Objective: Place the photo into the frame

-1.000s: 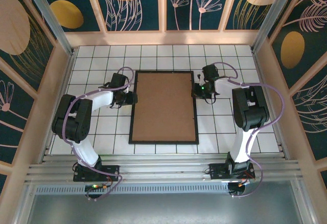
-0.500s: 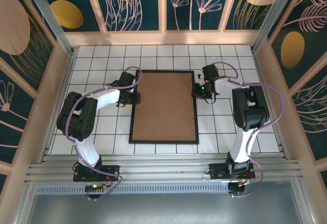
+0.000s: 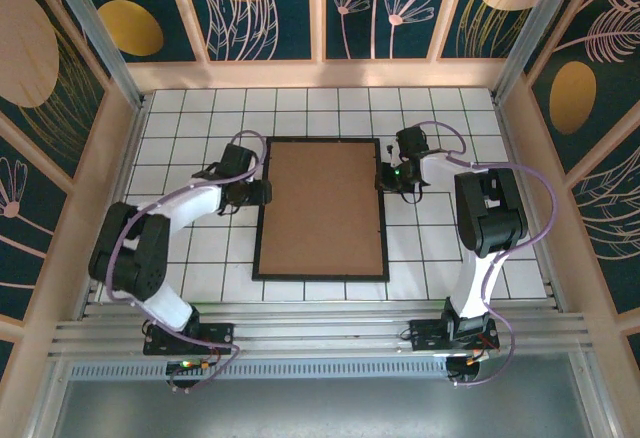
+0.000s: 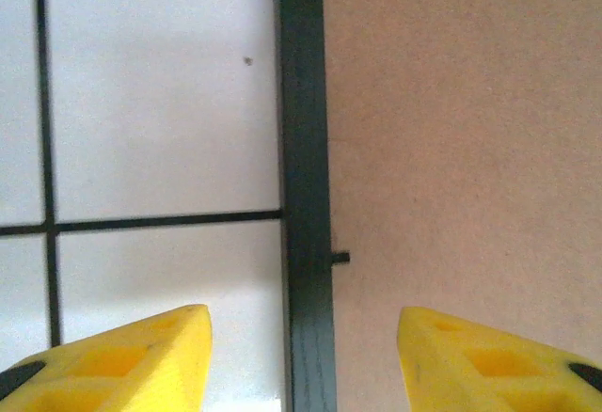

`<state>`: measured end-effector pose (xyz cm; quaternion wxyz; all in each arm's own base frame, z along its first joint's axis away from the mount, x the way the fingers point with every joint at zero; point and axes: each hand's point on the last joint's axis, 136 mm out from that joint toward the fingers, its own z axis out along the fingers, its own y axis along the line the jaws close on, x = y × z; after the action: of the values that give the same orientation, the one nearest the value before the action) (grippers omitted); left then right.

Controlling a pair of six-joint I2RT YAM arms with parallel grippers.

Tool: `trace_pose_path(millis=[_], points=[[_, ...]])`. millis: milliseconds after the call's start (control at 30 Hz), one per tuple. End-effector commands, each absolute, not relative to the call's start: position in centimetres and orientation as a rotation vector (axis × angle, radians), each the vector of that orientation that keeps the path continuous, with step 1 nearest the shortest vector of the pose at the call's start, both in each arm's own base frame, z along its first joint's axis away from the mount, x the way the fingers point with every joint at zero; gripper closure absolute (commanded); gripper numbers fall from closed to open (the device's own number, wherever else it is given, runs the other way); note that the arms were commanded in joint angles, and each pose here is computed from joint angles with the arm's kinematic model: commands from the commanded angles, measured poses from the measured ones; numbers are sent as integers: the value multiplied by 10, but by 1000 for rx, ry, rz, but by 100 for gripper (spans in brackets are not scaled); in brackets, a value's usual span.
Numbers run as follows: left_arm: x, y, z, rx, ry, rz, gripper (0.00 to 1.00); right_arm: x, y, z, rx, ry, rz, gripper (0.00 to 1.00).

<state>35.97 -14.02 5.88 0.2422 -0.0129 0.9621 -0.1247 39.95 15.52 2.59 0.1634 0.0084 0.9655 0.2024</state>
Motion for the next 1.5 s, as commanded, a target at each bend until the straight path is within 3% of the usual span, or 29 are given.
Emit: trace_pose_path(millis=[0, 467, 833, 1467], points=[[340, -140, 60, -100, 2643, -442, 46, 380, 158, 7, 5, 2825, 572, 82], [259, -138, 36, -189, 2825, -501, 59, 380, 155, 8, 5, 2820, 571, 82], [244, -131, 32, -170, 2879, -418, 68, 380, 154, 8, 5, 2816, 579, 82], [232, -142, 21, -100, 2941, -502, 68, 378, 151, 10, 14, 2813, 577, 82]])
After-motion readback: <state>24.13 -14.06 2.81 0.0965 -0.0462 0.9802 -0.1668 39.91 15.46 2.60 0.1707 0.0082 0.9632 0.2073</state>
